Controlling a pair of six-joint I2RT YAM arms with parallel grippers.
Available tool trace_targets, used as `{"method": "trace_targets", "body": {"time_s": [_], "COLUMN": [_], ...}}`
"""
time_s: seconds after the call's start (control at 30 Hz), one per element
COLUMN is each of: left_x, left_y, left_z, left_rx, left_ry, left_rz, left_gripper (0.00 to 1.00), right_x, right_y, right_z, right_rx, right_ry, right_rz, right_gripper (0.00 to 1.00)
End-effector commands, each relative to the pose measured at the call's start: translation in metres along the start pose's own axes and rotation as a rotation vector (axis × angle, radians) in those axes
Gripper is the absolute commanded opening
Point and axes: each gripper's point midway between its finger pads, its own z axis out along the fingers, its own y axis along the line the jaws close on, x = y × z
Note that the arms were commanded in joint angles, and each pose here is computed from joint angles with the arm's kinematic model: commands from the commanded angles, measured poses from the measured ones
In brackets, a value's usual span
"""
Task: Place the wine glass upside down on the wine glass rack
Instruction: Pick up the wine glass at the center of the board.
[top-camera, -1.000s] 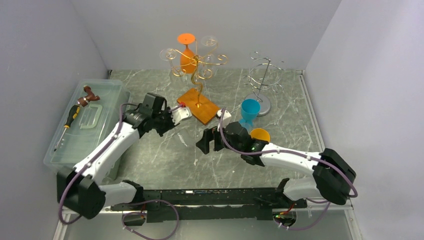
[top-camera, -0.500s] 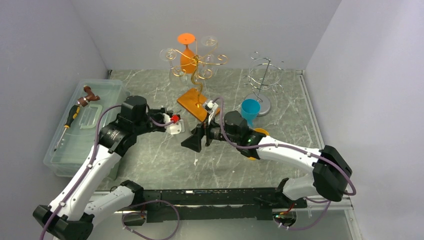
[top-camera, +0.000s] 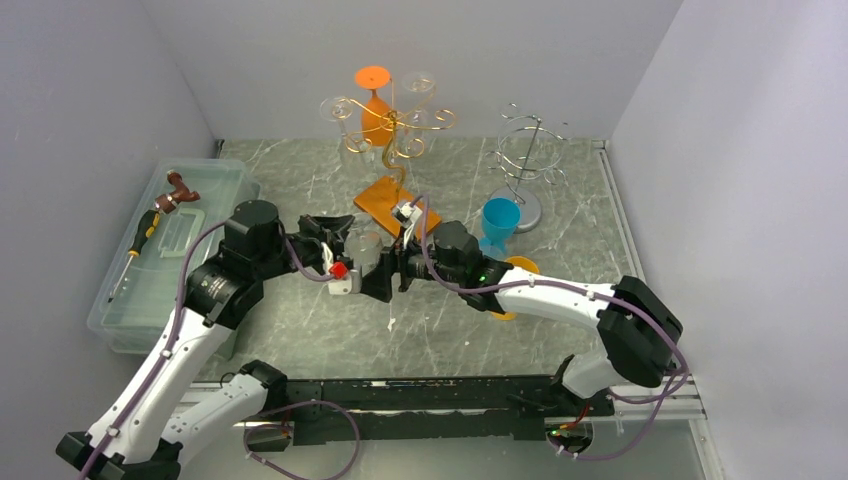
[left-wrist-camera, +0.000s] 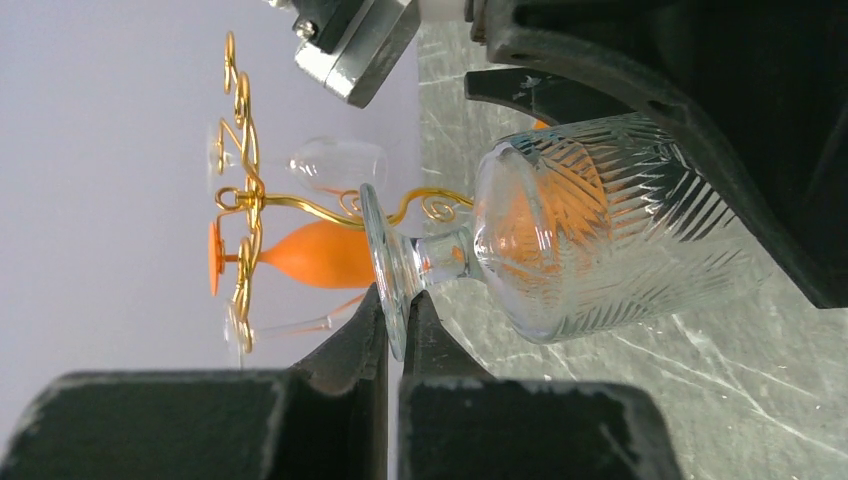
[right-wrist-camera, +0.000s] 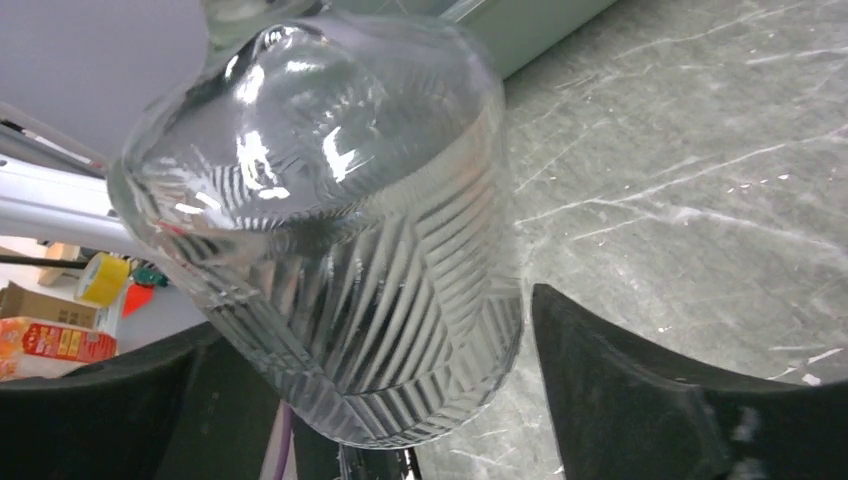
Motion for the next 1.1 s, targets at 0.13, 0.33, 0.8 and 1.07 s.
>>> {"method": "trace_targets", "body": {"time_s": [0.13, 0.33, 0.8, 1.07], "left_x": [-0.021, -0.018, -0.022, -0.024], "left_y": [0.012, 0.016, 0.038, 0.053], "left_z": [-0.002, 0.0, 0.002, 0.001], "left_rx": [-0.053, -0.07, -0.122, -0.159], "left_ry": [-0.094, -0.088, -0.093, -0.09], "left_rz": [0.133, 0.158, 0.168, 0.127], "left_gripper": [0.0, 0.0, 0.0, 0.0], "right_x": [-0.042, -0.056, -0.049, -0.073], "right_y": [0.008, 0.022, 0.022, 0.005], "right_z": [-0.011, -0.026, -0.013, -0.007], "right_rx": [0.028, 0.0, -0.042, 0.052], "right_ry": [-0.137, -0.193, -0.16, -0.27], "right_rz": [-0.133, -0.184, -0.162, -0.179], "right_gripper": [1.0, 0.99, 0.9, 0.52]}}
